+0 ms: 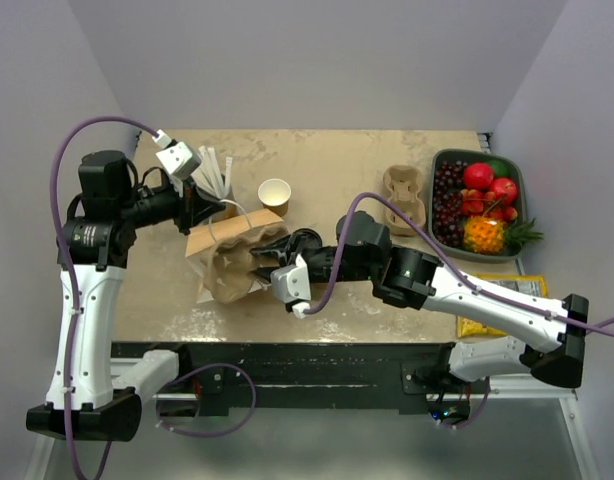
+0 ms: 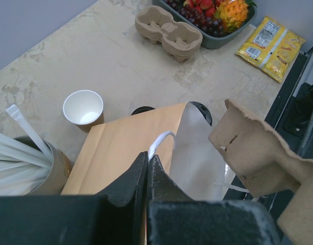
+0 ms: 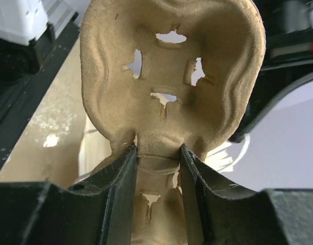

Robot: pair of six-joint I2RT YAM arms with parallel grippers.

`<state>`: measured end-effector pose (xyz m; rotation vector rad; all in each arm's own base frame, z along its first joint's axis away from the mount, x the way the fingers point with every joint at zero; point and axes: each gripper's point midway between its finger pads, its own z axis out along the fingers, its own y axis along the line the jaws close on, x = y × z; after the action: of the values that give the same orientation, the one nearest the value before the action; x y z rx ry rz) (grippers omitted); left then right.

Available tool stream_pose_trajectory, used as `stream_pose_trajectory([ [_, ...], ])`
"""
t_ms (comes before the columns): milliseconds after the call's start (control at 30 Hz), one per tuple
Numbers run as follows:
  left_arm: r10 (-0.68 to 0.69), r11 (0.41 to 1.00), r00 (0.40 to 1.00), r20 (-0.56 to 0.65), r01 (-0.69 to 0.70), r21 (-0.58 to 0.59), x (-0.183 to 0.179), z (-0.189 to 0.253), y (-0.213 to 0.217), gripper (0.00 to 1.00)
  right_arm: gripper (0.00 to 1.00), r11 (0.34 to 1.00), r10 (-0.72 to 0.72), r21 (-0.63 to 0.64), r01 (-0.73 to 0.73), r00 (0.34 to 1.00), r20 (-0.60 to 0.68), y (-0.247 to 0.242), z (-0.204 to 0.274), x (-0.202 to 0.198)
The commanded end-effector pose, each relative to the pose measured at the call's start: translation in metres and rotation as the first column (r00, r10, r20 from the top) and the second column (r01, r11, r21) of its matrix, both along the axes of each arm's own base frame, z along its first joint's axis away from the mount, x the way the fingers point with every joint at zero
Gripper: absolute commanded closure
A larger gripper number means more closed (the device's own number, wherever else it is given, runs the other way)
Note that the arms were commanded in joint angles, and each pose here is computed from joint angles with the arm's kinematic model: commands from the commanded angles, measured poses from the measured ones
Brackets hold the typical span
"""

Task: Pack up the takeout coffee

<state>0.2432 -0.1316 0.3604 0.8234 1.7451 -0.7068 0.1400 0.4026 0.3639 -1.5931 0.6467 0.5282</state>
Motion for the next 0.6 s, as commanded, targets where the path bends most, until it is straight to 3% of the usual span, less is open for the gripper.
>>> stream_pose_trajectory([
  [0, -0.015, 1.000, 1.000, 0.026, 0.016, -0.023, -0.005, 0.017, -0.004, 1.00, 0.90, 0.998, -0.006, 0.059, 0.003, 0.999, 0.052, -0.001, 0.006, -0.001],
  [233, -0.013, 1.000, 1.000, 0.024, 0.013, -0.021, -0.006, 0.016, -0.003, 1.00, 0.91, 0.989, -0.067, 0.136, 0.061, 0.997, 0.044, 0.005, 0.027, 0.012],
  [367, -0.017, 1.000, 1.000, 0.022, 0.018, -0.022, -0.007, 0.015, -0.004, 1.00, 0.91, 0.979, -0.103, 0.174, 0.106, 0.994, -0.030, 0.008, 0.038, 0.018],
  [567, -0.022, 0.999, 1.000, 0.021, 0.022, -0.031, -0.009, 0.016, -0.005, 1.00, 0.91, 0.967, -0.220, 0.129, 0.221, 0.975, -0.025, 0.010, 0.025, 0.042],
])
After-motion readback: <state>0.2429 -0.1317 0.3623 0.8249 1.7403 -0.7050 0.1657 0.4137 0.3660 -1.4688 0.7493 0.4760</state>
